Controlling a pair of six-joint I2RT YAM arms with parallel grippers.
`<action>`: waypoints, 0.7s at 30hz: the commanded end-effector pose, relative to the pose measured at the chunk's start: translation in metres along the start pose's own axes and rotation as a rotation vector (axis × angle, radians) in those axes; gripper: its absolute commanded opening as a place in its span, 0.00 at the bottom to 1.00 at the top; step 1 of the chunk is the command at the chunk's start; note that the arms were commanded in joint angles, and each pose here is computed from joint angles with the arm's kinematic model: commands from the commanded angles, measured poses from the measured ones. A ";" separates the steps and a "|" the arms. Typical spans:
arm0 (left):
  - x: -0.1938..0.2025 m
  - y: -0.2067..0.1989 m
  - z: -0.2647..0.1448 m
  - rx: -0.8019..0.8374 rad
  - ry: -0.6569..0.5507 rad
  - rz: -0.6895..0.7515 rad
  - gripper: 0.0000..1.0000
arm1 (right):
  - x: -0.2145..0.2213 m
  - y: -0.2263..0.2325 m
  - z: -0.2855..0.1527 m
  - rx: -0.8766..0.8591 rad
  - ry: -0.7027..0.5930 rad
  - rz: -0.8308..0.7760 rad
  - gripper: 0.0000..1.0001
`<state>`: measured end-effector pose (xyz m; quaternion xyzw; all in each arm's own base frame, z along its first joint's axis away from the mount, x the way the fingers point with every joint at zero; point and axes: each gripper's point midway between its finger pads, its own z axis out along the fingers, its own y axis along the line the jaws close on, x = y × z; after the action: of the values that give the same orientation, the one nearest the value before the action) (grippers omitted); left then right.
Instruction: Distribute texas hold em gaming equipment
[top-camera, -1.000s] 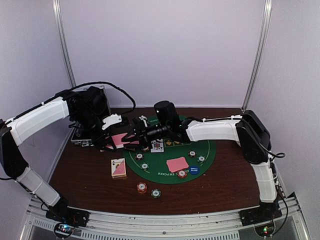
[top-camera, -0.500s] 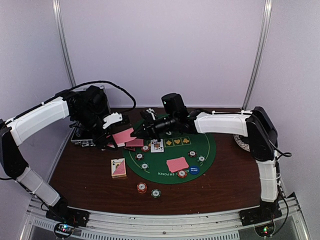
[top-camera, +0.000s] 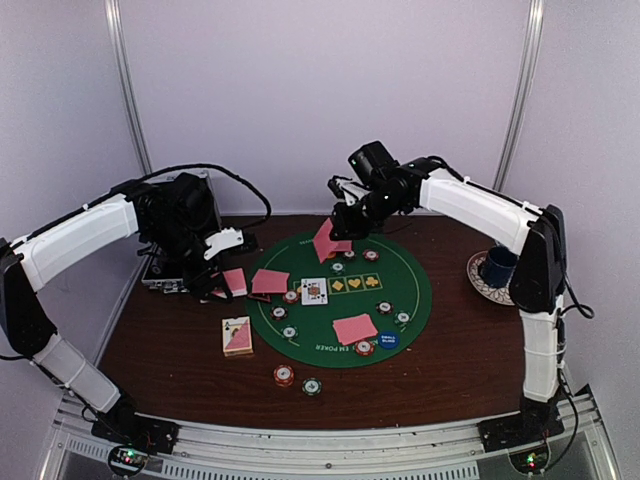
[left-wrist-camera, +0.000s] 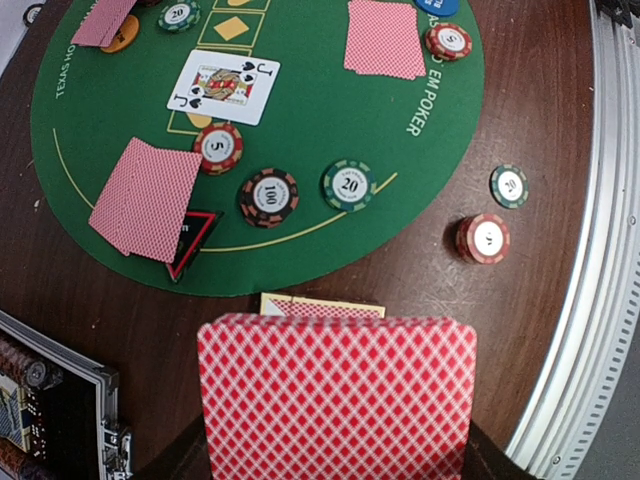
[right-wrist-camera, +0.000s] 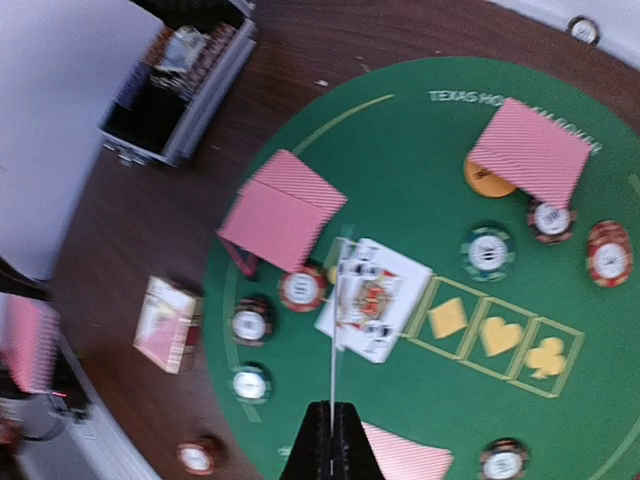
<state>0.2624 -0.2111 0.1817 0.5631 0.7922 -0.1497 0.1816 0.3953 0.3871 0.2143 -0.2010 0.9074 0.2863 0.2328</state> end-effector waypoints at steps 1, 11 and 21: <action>-0.004 0.001 -0.006 -0.010 -0.024 0.013 0.00 | 0.026 -0.052 0.007 0.525 0.077 -0.484 0.00; -0.003 0.001 -0.007 -0.008 -0.021 0.011 0.00 | 0.020 -0.046 0.048 0.964 0.018 -1.031 0.00; -0.003 0.000 -0.008 -0.009 -0.021 0.012 0.00 | 0.057 -0.064 0.089 0.973 0.116 -1.107 0.11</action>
<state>0.2611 -0.2102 0.1811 0.5629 0.7931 -0.1499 0.1781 0.4066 0.3828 0.0979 -0.5200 0.7203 -0.2924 0.3540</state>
